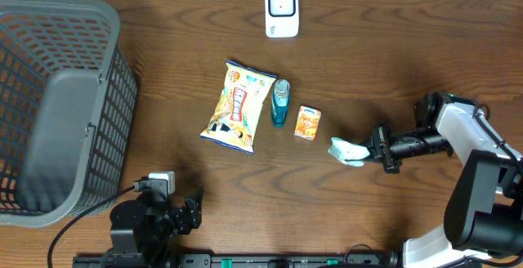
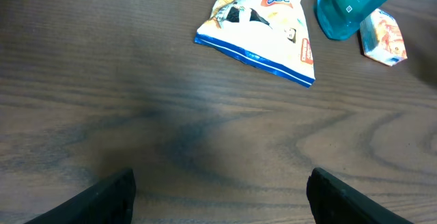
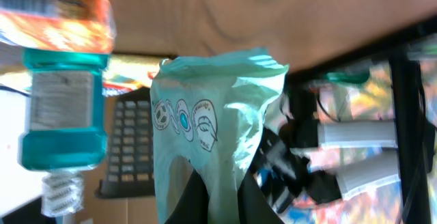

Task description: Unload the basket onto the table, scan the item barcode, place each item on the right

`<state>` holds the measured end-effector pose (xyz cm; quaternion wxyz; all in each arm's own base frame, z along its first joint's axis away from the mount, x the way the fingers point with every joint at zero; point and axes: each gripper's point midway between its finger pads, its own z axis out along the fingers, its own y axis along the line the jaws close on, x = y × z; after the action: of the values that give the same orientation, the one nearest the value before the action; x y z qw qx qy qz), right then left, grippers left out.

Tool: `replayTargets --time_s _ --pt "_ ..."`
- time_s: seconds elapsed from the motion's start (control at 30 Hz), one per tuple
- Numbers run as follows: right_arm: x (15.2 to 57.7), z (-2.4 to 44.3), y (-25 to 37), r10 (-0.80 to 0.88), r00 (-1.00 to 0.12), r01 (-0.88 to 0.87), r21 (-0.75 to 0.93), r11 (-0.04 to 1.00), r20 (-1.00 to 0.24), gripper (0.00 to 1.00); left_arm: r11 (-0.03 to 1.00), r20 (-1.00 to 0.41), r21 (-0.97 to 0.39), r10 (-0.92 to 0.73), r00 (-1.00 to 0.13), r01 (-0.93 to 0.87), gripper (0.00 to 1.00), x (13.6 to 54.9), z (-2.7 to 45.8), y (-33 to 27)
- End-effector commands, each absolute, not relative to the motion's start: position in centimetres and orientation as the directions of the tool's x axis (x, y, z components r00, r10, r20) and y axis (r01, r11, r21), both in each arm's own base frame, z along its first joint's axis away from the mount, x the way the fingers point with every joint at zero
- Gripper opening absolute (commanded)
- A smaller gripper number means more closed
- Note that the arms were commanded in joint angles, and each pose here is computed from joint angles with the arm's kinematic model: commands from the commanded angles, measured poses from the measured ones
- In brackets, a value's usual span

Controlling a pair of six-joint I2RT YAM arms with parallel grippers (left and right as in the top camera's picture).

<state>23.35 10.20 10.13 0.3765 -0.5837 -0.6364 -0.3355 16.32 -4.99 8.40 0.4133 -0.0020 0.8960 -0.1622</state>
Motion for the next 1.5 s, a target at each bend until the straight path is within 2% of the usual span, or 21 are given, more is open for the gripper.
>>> replayTargets --time_s 0.0,0.1,0.37,0.53,0.63,0.73,0.8,0.9,1.0,1.17,1.47 --pt "23.1 11.9 10.8 0.413 -0.053 0.996 0.018 0.088 0.909 0.02 0.943 -0.734 -0.305 -0.143 -0.664 0.133 0.8 16.1 8.4 -5.2" --pt "22.4 13.1 11.3 0.367 -0.045 0.996 0.012 0.094 0.929 0.02 0.943 -0.734 -0.305 -0.143 -0.664 0.133 0.8 16.1 8.4 -5.2" --pt "21.2 14.3 11.6 0.342 0.107 0.988 -0.139 0.072 0.934 0.01 0.943 -0.734 -0.305 -0.143 -0.664 0.133 0.81 16.1 8.4 -5.2" --pt "21.1 14.2 11.6 0.353 0.301 0.946 -0.323 0.004 0.886 0.02 0.943 -0.734 -0.305 -0.143 -0.664 0.133 0.81 16.1 8.4 -5.2" --pt "21.4 14.0 11.5 0.345 0.523 0.845 -0.527 -0.091 0.78 0.02 0.943 -0.733 -0.304 -0.143 -0.664 0.133 0.81 16.1 8.4 -5.2" --pt "22.1 13.4 11.3 0.322 0.665 0.741 -0.648 -0.177 0.673 0.02 0.943 -0.733 -0.305 -0.143 -0.665 0.133 0.81 16.1 8.4 -5.2" --pt "22.6 12.4 11.0 0.312 0.769 0.634 -0.729 -0.259 0.558 0.02 0.943 -0.734 -0.305 -0.143 -0.664 0.133 0.8 16.1 8.4 -5.2" --pt "22.1 11.4 10.4 0.319 0.864 0.489 -0.8 -0.348 0.39 0.01 0.943 -0.734 -0.305 -0.143 -0.664 0.133 0.8 16.1 8.4 -5.2" --pt "21.6 12.2 10.8 0.29 0.888 0.443 -0.834 -0.328 0.358 0.02 0.943 -0.733 -0.305 -0.143 -0.665 0.133 0.81 16.1 8.4 -5.2" --pt "22.2 13.8 11.6 0.224 0.879 0.47 -0.843 -0.261 0.421 0.02 0.943 -0.733 -0.304 -0.143 -0.664 0.133 0.8 16.1 8.4 -5.2" --pt "21.6 13.6 11.5 0.255 0.882 0.457 -0.848 -0.268 0.395 0.02 0.943 -0.733 -0.304 -0.143 -0.664 0.133 0.8 16.1 8.4 -5.2"
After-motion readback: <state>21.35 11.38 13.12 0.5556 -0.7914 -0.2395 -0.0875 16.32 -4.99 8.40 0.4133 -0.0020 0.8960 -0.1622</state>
